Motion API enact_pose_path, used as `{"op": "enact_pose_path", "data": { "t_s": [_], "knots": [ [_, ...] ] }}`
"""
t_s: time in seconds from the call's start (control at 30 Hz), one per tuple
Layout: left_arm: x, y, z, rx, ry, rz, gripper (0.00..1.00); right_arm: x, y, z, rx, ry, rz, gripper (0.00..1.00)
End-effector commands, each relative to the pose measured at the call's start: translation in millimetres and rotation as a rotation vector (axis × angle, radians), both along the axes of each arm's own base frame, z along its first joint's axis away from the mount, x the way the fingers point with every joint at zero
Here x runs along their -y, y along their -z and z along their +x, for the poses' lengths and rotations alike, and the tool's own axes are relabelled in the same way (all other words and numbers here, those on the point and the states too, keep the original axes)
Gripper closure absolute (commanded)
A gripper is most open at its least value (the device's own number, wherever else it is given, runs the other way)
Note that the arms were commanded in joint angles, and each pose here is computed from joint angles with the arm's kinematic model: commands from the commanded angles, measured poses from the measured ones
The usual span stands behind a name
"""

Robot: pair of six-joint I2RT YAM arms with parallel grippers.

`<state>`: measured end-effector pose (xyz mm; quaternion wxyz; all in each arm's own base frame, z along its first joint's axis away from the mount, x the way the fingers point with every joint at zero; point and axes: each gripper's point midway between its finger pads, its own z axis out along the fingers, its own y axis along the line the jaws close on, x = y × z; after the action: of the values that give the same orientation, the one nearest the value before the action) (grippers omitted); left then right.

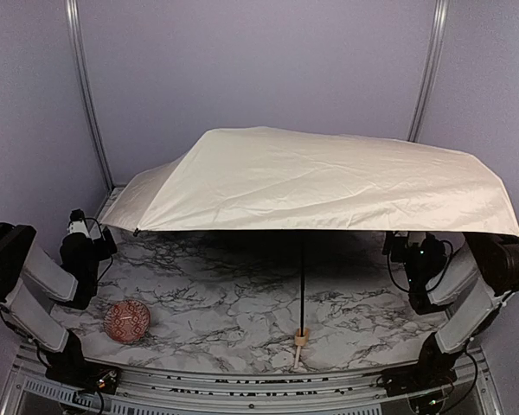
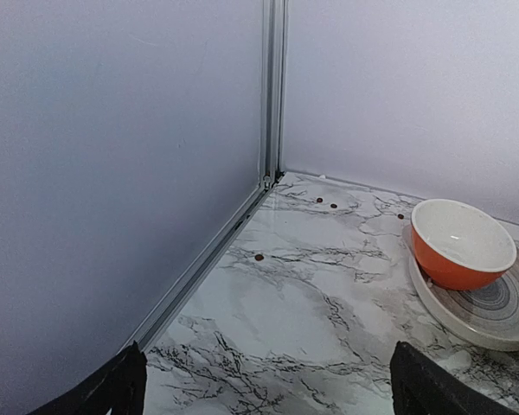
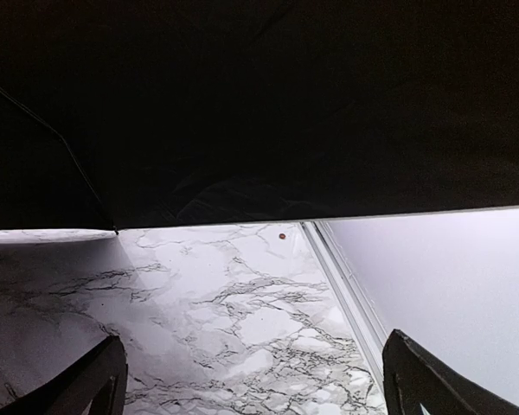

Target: Put away the umbrella

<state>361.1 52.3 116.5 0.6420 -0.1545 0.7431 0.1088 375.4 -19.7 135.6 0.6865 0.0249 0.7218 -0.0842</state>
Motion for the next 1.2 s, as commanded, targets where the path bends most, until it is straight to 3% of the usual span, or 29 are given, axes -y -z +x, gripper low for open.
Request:
{"op": "enact_pose_path", "data": {
  "t_s": [0.0, 0.13, 0.3, 0.37, 0.4, 0.47, 0.53, 0.67, 0.83, 1.03, 1.17],
  "knots": [
    [1.8, -14.0, 3.5, 0.048, 0.011, 0.008, 0.01, 0.8, -12.5, 2.6, 0.042, 0.001, 0.004, 0.00],
    [10.0, -14.9, 7.9, 0.043, 0.064, 0.017, 0.01, 0.9, -12.7, 2.7, 0.043, 0.001, 0.003, 0.00],
    [0.6, -19.9, 2.3, 0.049, 0.016, -0.006, 0.01, 0.4, -12.4, 3.3, 0.040, -0.002, 0.006, 0.00],
    [-10.4, -37.1, -0.7, 0.079, -0.065, 0.002, 0.01, -1.0, -19.7, -0.4, 0.064, -0.011, -0.002, 0.00],
    [-18.2, -36.8, -2.2, 0.021, -0.121, -0.008, 0.01, -2.0, -26.8, -1.4, 0.074, -0.017, -0.003, 0.00],
    [-27.5, -79.0, -5.7, 0.104, -0.176, -0.004, 0.01, -1.7, -36.0, 1.1, 0.048, -0.015, 0.004, 0.00],
    [-36.8, -105.5, -12.5, 0.156, -0.240, -0.013, 0.01, -3.5, -40.8, 2.1, 0.010, -0.022, 0.056, 0.00],
    [-35.4, -110.0, -24.5, 0.101, -0.280, -0.121, 0.01, -18.7, -56.4, -4.7, -0.006, -0.104, 0.171, 0.06],
    [-23.3, -137.6, -64.7, 0.057, -0.357, -0.148, 0.08, -37.4, -49.9, -14.8, -0.171, -0.181, 0.306, 0.08],
    [14.6, -131.9, -89.0, -0.035, -0.219, -0.255, 0.17, -122.6, -35.2, -42.2, -0.441, -0.518, 0.474, 0.13],
    [12.6, -128.1, -103.3, -0.069, -0.236, -0.258, 0.17, -204.9, -77.4, -87.6, -0.382, -0.851, 0.417, 0.00]
  ]
}}
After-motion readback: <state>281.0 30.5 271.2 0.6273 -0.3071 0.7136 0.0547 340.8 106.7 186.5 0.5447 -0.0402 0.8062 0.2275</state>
